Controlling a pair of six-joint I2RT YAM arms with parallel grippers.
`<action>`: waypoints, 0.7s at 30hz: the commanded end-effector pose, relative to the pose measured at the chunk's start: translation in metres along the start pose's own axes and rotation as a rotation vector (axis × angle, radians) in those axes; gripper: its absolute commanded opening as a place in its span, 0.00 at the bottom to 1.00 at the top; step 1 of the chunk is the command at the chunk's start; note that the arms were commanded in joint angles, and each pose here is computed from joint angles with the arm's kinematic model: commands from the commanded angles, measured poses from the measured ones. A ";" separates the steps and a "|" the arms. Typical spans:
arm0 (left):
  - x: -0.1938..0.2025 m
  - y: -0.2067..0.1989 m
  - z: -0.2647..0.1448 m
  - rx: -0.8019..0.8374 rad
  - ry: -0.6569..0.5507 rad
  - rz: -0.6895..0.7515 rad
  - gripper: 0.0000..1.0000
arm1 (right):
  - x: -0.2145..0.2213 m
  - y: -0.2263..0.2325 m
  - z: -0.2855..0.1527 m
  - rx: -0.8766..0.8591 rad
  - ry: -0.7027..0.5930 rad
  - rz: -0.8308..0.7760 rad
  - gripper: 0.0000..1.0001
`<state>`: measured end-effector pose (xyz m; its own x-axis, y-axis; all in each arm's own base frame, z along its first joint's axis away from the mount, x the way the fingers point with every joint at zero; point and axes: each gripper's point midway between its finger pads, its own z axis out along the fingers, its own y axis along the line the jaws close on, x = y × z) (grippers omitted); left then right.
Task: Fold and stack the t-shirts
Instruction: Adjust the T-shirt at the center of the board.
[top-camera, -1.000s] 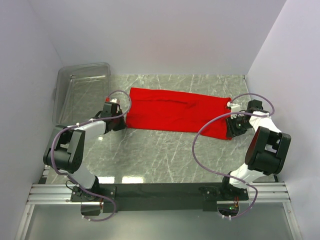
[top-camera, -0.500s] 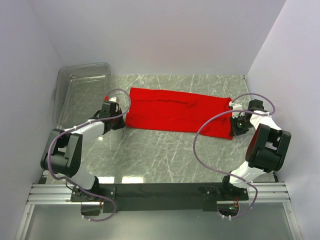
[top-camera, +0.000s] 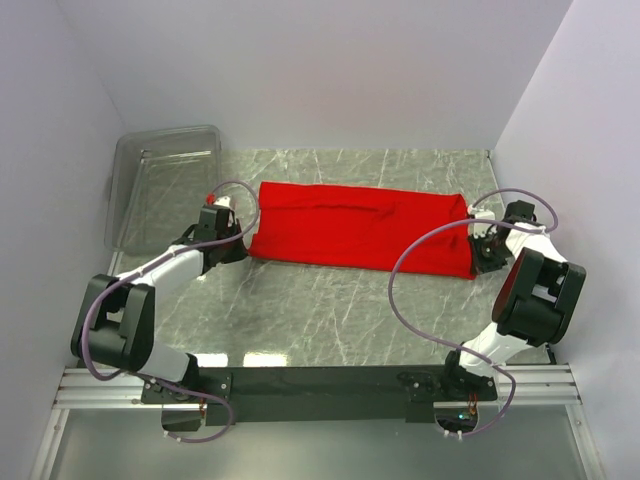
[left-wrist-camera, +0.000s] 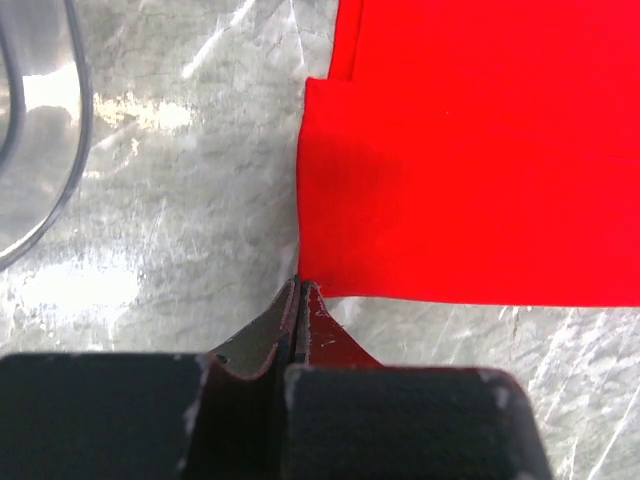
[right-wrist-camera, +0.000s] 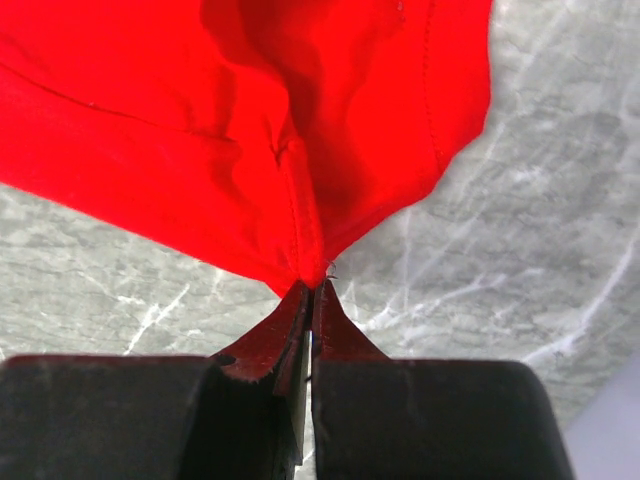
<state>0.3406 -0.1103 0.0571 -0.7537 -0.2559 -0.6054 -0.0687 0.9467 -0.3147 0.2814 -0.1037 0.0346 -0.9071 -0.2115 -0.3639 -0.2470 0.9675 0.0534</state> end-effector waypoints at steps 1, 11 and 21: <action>-0.003 0.004 -0.013 -0.021 -0.012 0.014 0.01 | -0.006 -0.024 -0.012 0.081 0.005 0.006 0.00; 0.022 0.000 -0.041 0.007 0.069 -0.055 0.01 | 0.014 -0.044 -0.011 0.114 0.094 0.038 0.00; 0.086 -0.024 -0.069 0.075 0.227 -0.081 0.01 | 0.025 -0.061 -0.016 0.204 0.115 0.056 0.00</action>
<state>0.2518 -0.1310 0.0588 -0.8598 -0.2724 -0.4319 -0.0870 0.9116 -0.4017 0.2657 -0.1430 0.0251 -0.9558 -0.1551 -0.2496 -0.1586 0.9873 -0.0063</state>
